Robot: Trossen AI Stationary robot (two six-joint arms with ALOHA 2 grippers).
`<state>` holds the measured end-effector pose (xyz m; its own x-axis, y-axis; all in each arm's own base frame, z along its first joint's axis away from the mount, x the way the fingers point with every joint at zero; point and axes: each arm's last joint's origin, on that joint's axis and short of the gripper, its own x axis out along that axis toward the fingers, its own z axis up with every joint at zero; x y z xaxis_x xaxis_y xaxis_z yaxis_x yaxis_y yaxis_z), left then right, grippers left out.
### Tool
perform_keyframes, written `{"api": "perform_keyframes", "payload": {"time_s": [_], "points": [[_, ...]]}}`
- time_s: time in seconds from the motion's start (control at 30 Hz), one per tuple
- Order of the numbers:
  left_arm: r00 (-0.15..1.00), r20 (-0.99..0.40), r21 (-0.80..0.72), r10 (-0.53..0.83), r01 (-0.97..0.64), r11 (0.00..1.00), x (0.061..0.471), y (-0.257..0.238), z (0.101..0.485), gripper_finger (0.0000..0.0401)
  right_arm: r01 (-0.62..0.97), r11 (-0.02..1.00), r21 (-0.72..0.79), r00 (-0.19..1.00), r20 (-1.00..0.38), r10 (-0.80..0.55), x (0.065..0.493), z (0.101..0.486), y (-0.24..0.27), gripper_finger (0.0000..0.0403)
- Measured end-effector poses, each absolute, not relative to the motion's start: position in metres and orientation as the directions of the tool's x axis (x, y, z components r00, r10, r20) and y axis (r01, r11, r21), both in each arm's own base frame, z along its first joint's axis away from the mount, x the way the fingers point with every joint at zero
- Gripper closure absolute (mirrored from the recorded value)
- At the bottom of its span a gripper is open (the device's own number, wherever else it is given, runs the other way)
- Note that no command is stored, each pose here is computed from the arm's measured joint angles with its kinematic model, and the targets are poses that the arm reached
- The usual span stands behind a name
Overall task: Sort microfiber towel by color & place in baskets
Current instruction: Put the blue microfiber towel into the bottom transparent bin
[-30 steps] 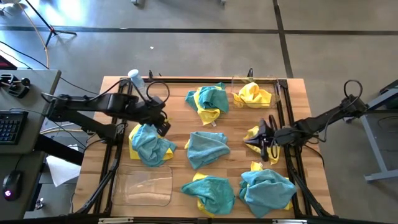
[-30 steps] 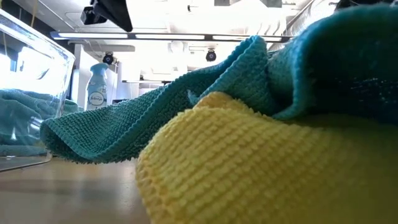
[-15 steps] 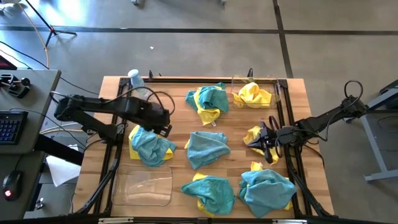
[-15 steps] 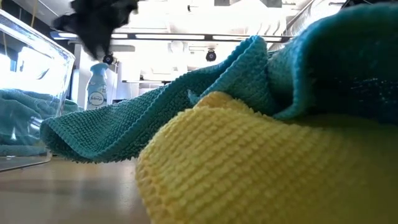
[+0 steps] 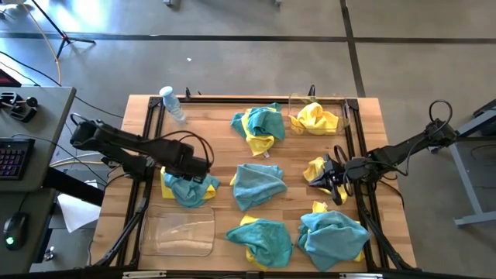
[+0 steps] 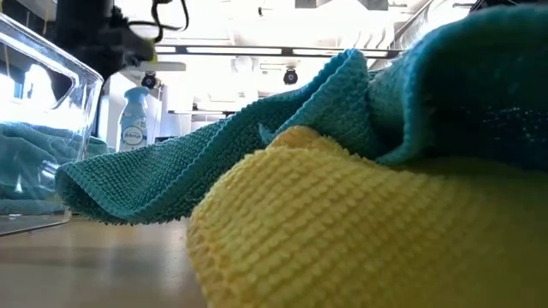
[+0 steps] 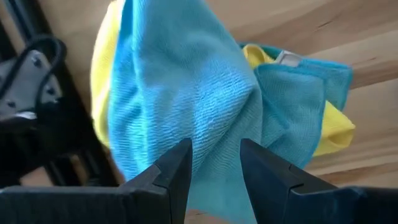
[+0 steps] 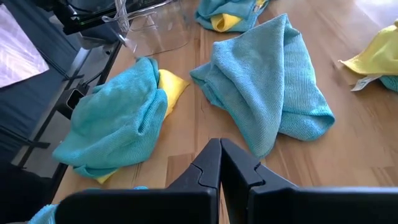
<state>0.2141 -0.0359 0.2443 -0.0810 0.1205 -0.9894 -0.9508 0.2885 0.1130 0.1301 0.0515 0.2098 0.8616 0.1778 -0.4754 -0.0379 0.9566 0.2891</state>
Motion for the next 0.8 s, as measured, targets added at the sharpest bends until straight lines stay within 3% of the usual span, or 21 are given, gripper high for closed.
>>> {"api": "perform_keyframes", "payload": {"time_s": [0.2, 0.47, 0.57, 0.7, 0.8], "points": [[-0.144, -0.988, 0.153, 0.055, -0.96, 0.236, 0.205, -0.036, 0.217, 0.0274, -0.025, 0.952, 0.307, 0.862, -0.475, 0.175, 0.13, 0.21, 0.051, 0.0403], [-0.125, -0.99, 0.136, 0.063, -0.969, 0.204, 0.2, -0.031, 0.19, 0.028, 0.029, 0.933, 0.36, 0.867, -0.474, 0.156, 0.13, 0.21, 0.051, 0.0403], [-0.158, -0.985, 0.169, 0.07, -0.965, 0.199, 0.194, -0.029, 0.181, 0.0312, 0.076, 0.923, 0.376, 0.875, -0.47, 0.12, 0.13, 0.21, 0.05, 0.0403], [-0.173, -0.982, 0.186, 0.077, -0.96, 0.211, 0.189, -0.028, 0.171, 0.0386, 0.137, 0.913, 0.383, 0.885, -0.462, 0.061, 0.131, 0.21, 0.048, 0.0403], [-0.173, -0.982, 0.187, 0.081, -0.954, 0.233, 0.189, -0.028, 0.173, 0.0392, 0.166, 0.908, 0.385, 0.889, -0.457, 0.032, 0.131, 0.21, 0.047, 0.0403]]}}
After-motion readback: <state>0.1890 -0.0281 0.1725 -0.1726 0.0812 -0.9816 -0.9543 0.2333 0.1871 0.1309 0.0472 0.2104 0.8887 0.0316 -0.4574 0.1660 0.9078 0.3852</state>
